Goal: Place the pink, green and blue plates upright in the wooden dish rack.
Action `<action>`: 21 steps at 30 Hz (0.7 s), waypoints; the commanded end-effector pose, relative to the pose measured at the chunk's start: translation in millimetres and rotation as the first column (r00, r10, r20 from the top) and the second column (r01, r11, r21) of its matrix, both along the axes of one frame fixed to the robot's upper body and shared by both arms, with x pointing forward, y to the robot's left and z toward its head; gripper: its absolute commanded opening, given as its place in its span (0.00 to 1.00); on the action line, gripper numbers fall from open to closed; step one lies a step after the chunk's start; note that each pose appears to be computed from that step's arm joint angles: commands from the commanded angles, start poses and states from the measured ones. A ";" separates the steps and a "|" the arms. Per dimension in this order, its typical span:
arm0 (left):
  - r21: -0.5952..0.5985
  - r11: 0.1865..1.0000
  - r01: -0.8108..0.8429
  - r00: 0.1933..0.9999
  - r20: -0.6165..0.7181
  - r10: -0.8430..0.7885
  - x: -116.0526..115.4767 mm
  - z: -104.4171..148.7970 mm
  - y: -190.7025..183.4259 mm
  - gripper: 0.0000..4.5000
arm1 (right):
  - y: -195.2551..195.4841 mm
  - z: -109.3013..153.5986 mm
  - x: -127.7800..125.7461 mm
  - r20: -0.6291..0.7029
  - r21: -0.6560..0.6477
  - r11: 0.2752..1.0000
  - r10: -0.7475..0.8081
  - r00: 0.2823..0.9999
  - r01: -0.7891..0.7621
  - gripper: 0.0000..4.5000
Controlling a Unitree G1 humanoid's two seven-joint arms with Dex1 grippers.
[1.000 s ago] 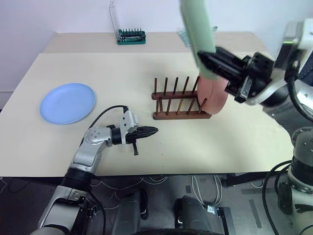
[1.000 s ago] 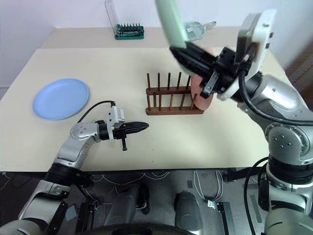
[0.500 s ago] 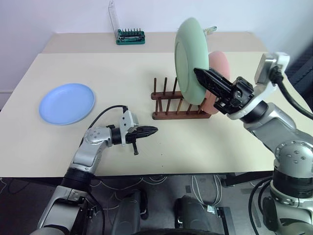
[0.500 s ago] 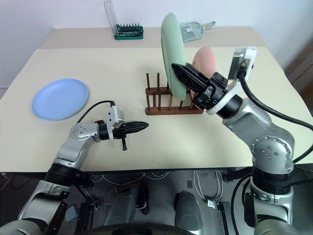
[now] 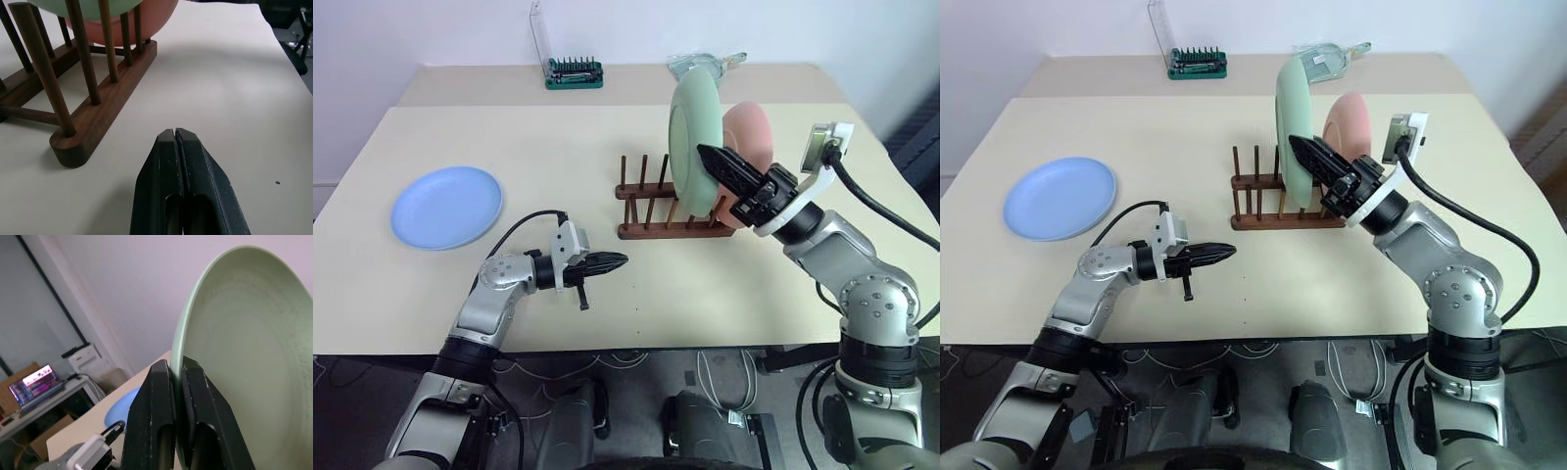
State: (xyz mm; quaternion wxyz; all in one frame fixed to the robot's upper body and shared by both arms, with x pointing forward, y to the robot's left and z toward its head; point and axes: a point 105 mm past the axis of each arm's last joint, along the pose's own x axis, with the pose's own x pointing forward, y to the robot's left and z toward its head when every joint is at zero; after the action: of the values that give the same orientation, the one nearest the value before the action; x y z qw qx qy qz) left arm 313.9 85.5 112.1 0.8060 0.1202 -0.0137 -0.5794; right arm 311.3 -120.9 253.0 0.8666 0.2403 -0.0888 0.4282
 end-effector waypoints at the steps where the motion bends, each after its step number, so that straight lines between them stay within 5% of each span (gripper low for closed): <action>1: -0.010 1.000 0.005 0.999 0.032 -0.005 -1.8 8.9 -0.2 0.00 | -4.1 9.7 4.2 0.036 0.026 0.999 -0.027 0.999 0.026 0.00; 8: -0.009 1.000 -0.001 0.999 0.034 0.001 -1.3 9.3 0.3 0.00 | -4.3 0.2 11.8 -0.001 0.023 0.999 -0.030 1.000 0.030 0.00; 16: -0.008 1.000 -0.005 0.999 0.032 0.005 -1.9 9.0 1.1 0.00 | -3.2 0.5 10.5 0.017 -0.005 0.999 -0.040 0.999 0.040 0.89; 21: -0.009 1.000 -0.006 0.999 0.032 0.007 -1.6 9.5 1.5 0.00 | -4.8 9.8 5.3 0.071 -0.053 0.996 -0.064 0.995 0.068 0.89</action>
State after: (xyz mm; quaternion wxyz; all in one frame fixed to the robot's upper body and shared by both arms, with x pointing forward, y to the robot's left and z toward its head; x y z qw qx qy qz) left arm 314.9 87.6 111.1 0.8104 0.1201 -0.0076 -0.5734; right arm 326.6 -126.0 240.5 0.8848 0.2290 -0.0753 0.3986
